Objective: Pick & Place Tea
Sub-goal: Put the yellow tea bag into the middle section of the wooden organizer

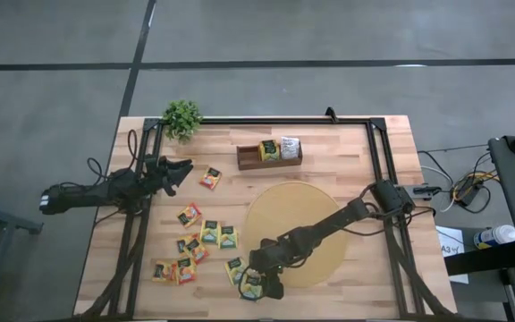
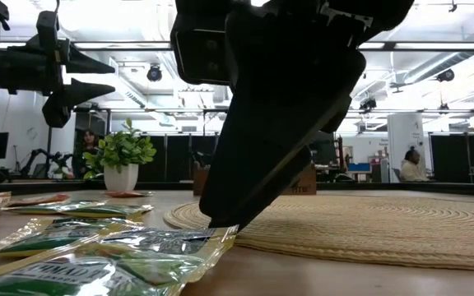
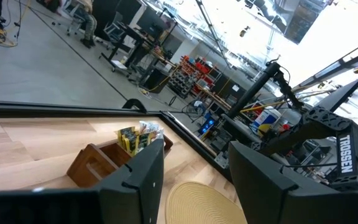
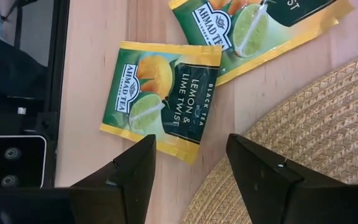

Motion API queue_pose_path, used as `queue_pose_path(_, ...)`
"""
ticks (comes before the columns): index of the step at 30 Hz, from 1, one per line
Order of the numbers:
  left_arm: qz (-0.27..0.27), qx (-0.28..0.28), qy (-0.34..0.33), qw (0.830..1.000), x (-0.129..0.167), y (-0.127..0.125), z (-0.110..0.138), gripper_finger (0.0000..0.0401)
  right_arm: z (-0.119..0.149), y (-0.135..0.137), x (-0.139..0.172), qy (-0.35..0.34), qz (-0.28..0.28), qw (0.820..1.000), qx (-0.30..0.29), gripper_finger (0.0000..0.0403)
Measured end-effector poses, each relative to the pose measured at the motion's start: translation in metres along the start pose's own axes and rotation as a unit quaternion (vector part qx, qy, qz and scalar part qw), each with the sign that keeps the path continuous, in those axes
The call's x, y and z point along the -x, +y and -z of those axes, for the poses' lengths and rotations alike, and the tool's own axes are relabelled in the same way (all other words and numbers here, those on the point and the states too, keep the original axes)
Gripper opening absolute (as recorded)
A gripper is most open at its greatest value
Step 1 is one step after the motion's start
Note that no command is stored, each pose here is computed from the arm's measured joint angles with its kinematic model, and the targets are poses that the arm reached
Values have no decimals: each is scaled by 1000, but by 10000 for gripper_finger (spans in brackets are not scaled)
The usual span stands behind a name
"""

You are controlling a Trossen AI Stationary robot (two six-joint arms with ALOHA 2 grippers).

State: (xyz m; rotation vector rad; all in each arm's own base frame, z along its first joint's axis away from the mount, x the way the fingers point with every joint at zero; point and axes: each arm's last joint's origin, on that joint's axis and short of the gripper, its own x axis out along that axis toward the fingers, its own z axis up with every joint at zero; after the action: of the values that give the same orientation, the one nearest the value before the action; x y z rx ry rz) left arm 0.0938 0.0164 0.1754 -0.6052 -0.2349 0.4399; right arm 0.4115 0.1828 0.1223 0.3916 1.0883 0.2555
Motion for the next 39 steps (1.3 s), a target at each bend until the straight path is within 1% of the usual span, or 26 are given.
queue_pose_path(10, 0, 0, 0, 1000, 0, 0, 0, 174, 4, 5, -1, 0, 0, 1000, 4, 200)
queue_pose_path(18, 0, 0, 0, 1000, 0, 0, 0, 174, 3, 4, -2, -5, 8, 1000, -5, 160)
queue_pose_path(23, 0, 0, 0, 1000, 0, 0, 0, 174, 2, 5, -2, -10, -6, 1000, 3, 149)
queue_pose_path(26, 0, 0, 0, 1000, 0, 0, 0, 174, 1, 6, -2, -12, -15, 1000, 13, 156)
queue_pose_path(34, 0, 0, 0, 1000, 0, 0, 0, 174, 1, 7, -1, -7, -28, 999, 16, 196)
queue_pose_path(37, 0, 0, 0, 1000, 0, 0, 0, 174, 1, 8, -1, 4, -47, 999, 23, 200)
queue_pose_path(39, 0, 0, 0, 1000, 0, 0, 0, 174, 2, 8, -1, 5, -49, 999, 24, 198)
